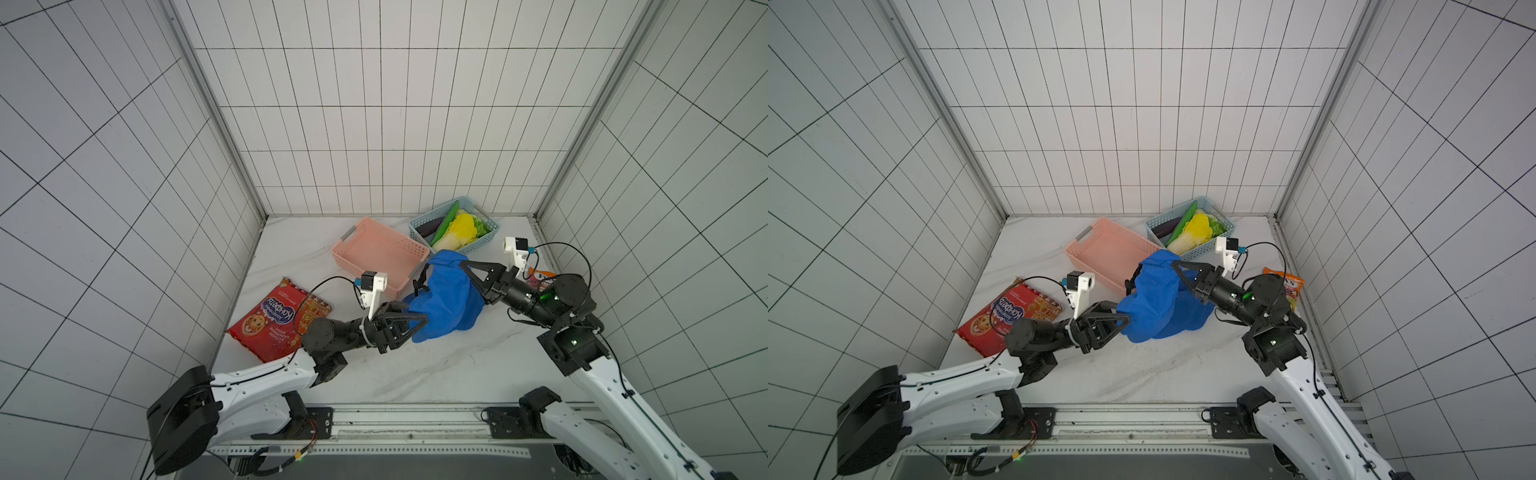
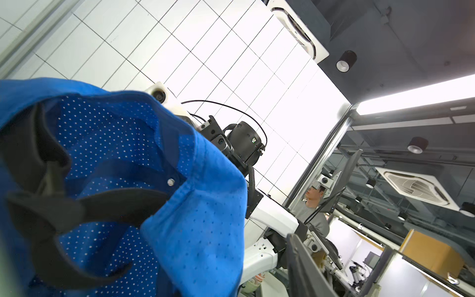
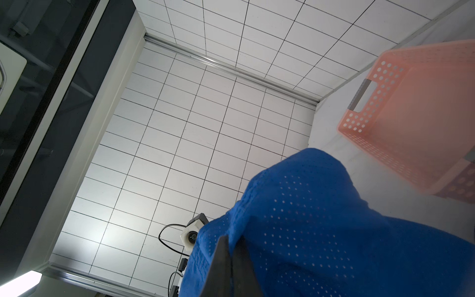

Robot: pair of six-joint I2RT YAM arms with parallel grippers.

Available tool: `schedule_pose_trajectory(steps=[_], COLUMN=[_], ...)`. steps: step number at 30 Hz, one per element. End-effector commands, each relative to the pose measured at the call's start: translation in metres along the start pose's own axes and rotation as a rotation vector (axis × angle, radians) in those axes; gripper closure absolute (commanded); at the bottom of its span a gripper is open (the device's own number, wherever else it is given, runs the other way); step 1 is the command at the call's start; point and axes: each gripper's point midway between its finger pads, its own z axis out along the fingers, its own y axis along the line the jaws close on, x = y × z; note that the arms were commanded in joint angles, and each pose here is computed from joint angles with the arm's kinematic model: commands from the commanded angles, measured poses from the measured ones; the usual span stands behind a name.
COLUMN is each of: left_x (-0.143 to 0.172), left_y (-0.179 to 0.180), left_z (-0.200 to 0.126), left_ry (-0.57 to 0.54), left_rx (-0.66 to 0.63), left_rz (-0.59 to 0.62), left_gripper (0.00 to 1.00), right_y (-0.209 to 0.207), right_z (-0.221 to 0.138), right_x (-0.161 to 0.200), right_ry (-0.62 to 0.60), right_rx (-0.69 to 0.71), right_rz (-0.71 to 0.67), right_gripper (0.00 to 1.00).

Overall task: Turn the baseball cap inside out
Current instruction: Turn over the baseball cap.

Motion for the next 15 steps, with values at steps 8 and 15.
schedule_pose_trajectory(steps=[8, 15], left_x=[-0.016, -0.033], left_y=[0.002, 0.028], left_z=[-0.006, -0.019], left_ry=[-0.061, -0.005], left_rx=[-0.056, -0.279], left_rz=[0.041, 0.053], left_gripper=[0.97, 1.0], right_y=[-0.032, -0.06], right_z=[-0.011, -0.027], right_x=[-0.008, 0.0], right_ry=[-0.082, -0.088], right_rx=[0.049, 0.146], right_rz=[0.005, -0.099], right_gripper=[1.0, 0.66])
